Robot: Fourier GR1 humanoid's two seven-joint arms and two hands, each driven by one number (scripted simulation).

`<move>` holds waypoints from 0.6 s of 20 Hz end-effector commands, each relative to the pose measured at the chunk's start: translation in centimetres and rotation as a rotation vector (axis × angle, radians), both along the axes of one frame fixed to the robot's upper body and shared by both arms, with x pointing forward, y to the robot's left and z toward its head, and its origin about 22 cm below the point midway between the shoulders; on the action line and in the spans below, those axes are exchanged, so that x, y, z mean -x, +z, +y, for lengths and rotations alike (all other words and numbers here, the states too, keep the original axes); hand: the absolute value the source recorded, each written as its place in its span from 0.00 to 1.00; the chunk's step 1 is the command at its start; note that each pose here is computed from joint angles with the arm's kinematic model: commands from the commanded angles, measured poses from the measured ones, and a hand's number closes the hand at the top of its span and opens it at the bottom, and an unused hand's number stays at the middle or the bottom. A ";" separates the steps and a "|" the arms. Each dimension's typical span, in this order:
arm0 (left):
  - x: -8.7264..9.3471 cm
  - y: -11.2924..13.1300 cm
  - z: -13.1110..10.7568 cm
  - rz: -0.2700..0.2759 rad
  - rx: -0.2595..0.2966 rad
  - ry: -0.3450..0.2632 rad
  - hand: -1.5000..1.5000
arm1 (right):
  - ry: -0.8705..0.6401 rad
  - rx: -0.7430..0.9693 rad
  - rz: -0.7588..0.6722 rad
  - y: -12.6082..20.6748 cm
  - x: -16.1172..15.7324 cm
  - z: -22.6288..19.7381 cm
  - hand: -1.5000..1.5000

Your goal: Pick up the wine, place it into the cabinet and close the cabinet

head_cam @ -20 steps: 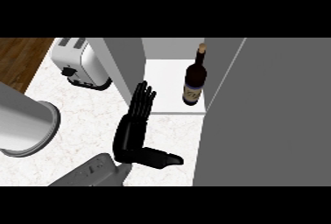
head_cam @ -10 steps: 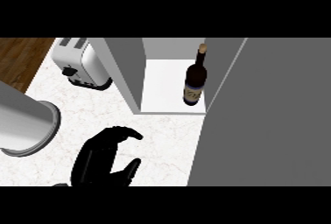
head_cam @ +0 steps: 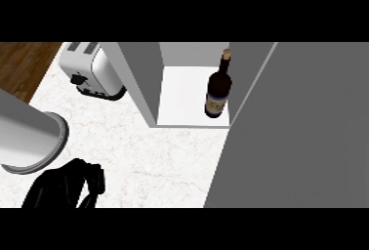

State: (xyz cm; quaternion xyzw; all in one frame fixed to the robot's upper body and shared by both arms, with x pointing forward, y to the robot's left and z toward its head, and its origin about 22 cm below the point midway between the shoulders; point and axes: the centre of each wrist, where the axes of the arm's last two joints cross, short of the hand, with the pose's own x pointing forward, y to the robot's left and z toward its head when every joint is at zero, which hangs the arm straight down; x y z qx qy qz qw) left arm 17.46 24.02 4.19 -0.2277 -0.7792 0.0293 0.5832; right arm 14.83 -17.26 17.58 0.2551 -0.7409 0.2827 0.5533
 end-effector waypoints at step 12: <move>3.3 1.1 9.9 0.013 0.030 0.144 0.00 | 0.237 0.065 0.032 2.0 4.8 9.5 1.00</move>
